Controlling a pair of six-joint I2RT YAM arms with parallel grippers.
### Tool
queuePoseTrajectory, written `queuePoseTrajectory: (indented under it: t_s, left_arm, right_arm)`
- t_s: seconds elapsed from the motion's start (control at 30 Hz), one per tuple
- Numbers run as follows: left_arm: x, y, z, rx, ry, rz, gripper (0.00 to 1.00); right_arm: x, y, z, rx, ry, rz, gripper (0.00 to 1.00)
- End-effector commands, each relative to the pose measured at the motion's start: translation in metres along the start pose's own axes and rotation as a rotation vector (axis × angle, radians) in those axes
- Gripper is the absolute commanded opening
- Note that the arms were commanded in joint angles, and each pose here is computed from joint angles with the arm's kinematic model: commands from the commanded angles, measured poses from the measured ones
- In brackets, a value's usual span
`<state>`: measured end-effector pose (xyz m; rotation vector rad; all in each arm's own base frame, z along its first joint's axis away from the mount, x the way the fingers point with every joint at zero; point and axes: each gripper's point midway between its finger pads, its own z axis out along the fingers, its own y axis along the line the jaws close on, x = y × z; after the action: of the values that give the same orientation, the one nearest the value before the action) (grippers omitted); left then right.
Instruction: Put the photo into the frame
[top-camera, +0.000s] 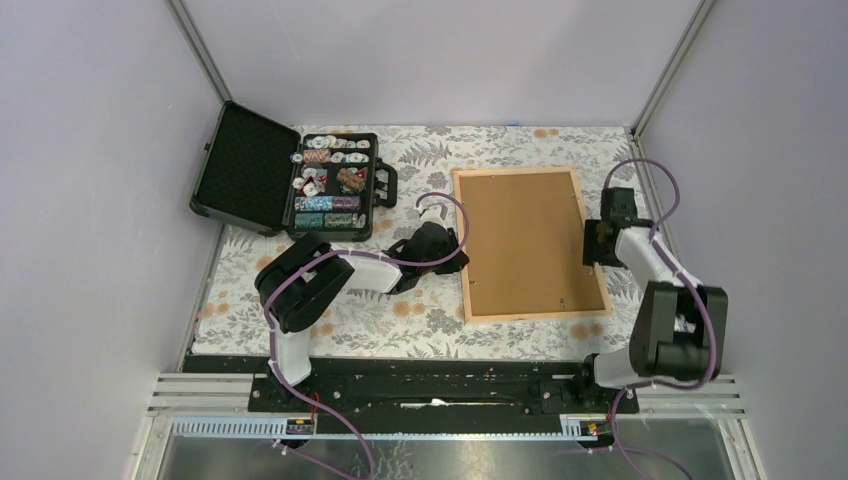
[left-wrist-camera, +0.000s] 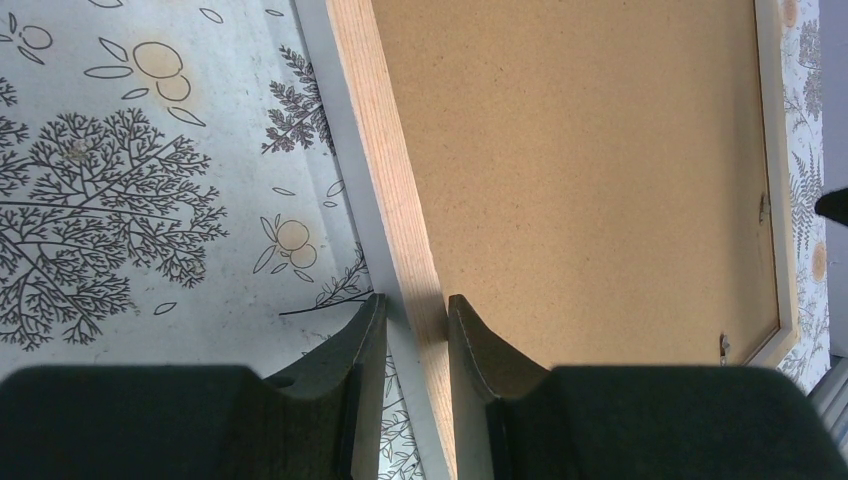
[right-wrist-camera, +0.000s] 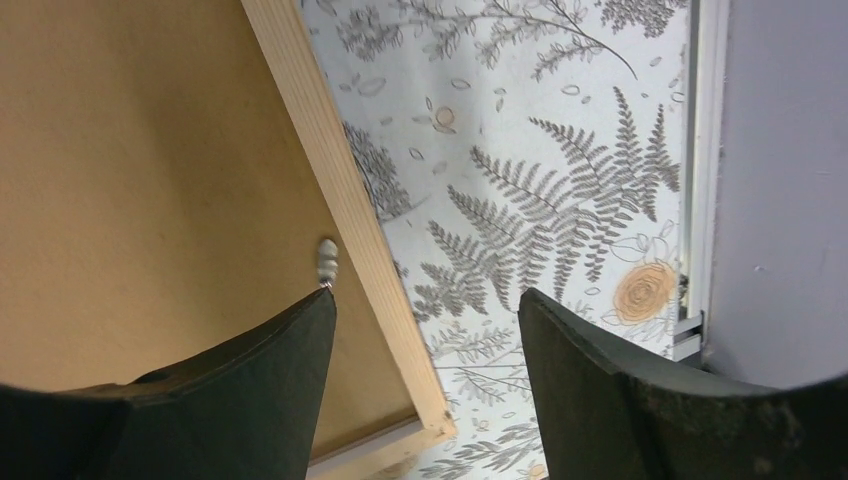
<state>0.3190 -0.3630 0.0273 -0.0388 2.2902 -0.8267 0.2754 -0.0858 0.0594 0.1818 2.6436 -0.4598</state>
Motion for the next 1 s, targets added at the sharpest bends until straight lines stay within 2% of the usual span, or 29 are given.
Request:
queuePoseTrajectory:
  t_s: [0.0,0.17,0.37,0.5,0.7,0.97]
  left_arm:
    - [0.027,0.058,0.001,-0.173,0.08,0.028,0.0]
    - [0.028,0.058,0.001,-0.169,0.083,0.028,0.0]
    - [0.028,0.058,0.0,-0.17,0.08,0.028,0.0]
    - [0.028,0.058,0.0,-0.169,0.081,0.026,0.0]
    - [0.028,0.058,0.001,-0.167,0.083,0.024,0.0]
    - [0.029,0.059,0.002,-0.164,0.086,0.018,0.0]
  right_arm:
    - [0.0,0.014,-0.001,-0.017,0.158,0.158,0.72]
    - [0.001,0.022,0.001,-0.033,0.157,0.243,0.67]
    - [0.016,0.027,0.011,-0.025,0.27,0.281,0.64]
    - [0.013,0.02,0.018,0.013,0.257,0.292,0.62]
    - [0.006,0.016,0.021,-0.006,0.238,0.327,0.66]
    - [0.0,0.027,0.025,-0.068,0.234,0.362,0.65]
